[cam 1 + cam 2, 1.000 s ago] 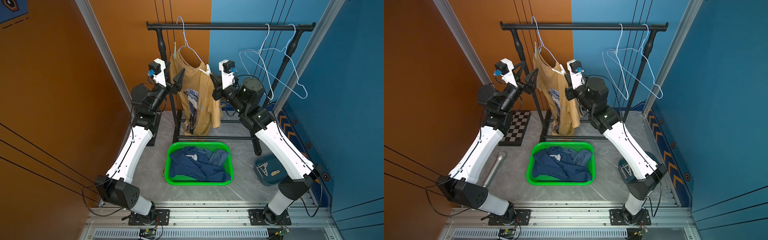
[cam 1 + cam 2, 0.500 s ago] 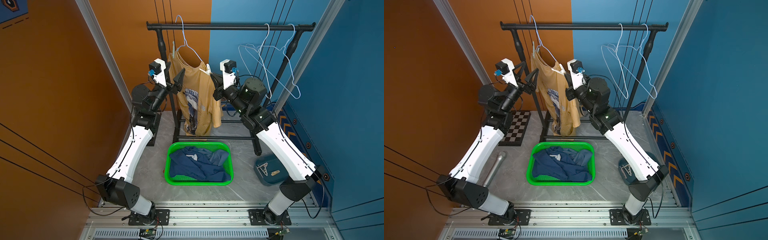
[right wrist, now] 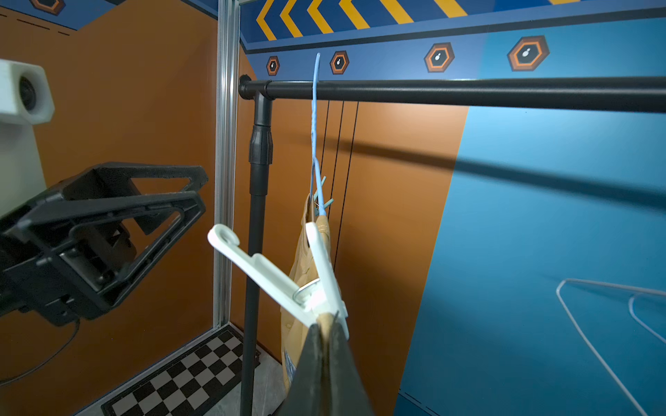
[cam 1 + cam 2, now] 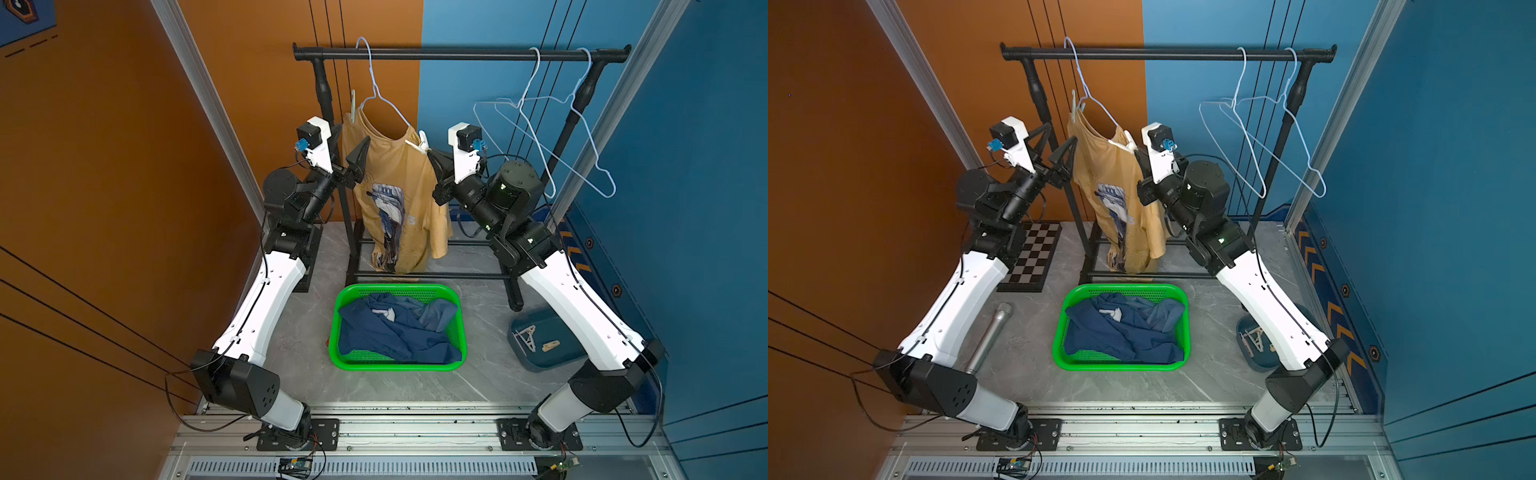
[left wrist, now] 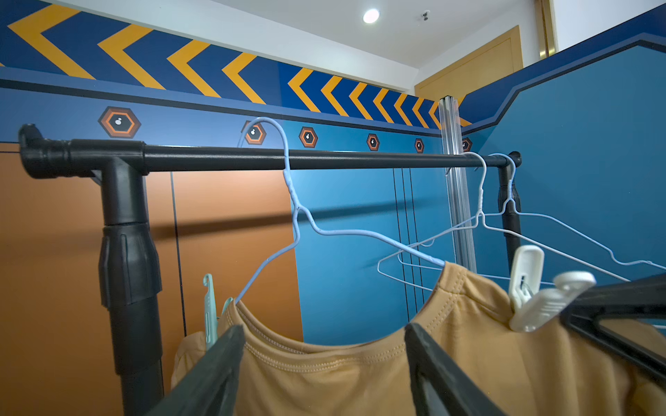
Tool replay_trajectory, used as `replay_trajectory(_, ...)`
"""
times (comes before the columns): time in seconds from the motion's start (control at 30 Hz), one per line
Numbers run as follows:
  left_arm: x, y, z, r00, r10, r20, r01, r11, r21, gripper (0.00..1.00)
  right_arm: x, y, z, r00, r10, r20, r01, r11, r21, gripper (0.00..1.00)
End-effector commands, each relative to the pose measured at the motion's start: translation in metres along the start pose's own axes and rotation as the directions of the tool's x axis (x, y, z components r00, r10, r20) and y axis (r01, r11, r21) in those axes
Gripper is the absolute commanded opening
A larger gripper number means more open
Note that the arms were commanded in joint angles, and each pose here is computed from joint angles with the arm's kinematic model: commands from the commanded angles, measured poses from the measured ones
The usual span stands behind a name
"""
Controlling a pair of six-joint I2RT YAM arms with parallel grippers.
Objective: Remove the clothespins securing t-shirts to the hanger
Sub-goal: Pick up the hanger from the clothes rail.
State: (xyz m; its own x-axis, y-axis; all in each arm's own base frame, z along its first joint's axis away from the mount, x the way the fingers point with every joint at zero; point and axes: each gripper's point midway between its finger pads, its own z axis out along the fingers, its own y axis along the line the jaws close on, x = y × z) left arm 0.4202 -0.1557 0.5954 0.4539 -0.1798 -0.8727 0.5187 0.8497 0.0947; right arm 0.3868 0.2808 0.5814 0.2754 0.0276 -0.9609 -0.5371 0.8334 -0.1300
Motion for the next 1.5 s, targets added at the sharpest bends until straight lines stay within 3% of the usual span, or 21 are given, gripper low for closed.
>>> replay_trajectory(0.0, -0.021, -0.004, 0.001, 0.999, 0.007, 0.052, -0.009, 1.0, 0.025, 0.72, -0.06, -0.006, -0.009, 0.985, -0.016, 0.171, 0.016, 1.0, -0.001, 0.0)
replay_trajectory(0.33, -0.026, -0.004, 0.001, 0.998, -0.021, 0.06, 0.019, 0.999, 0.037, 0.72, -0.06, -0.005, -0.023, 0.987, -0.018, 0.163, 0.019, 1.0, -0.008, 0.0)
replay_trajectory(0.87, -0.02, -0.024, -0.01, 0.995, -0.1, 0.026, 0.097, 0.99, 0.101, 0.72, -0.036, 0.003, -0.079, 0.993, -0.024, 0.119, 0.028, 0.999, -0.035, 0.0)
replay_trajectory(1.03, -0.01, -0.035, -0.021, 0.99, -0.138, -0.009, 0.137, 0.982, 0.126, 0.72, -0.054, 0.003, -0.095, 0.989, -0.019, 0.146, 0.028, 0.998, -0.058, 0.0)
replay_trajectory(1.47, 0.008, -0.059, -0.083, 0.981, -0.164, -0.106, 0.175, 0.979, 0.103, 0.72, -0.148, -0.01, -0.147, 0.953, 0.065, 0.297, -0.017, 0.987, -0.16, 0.0)
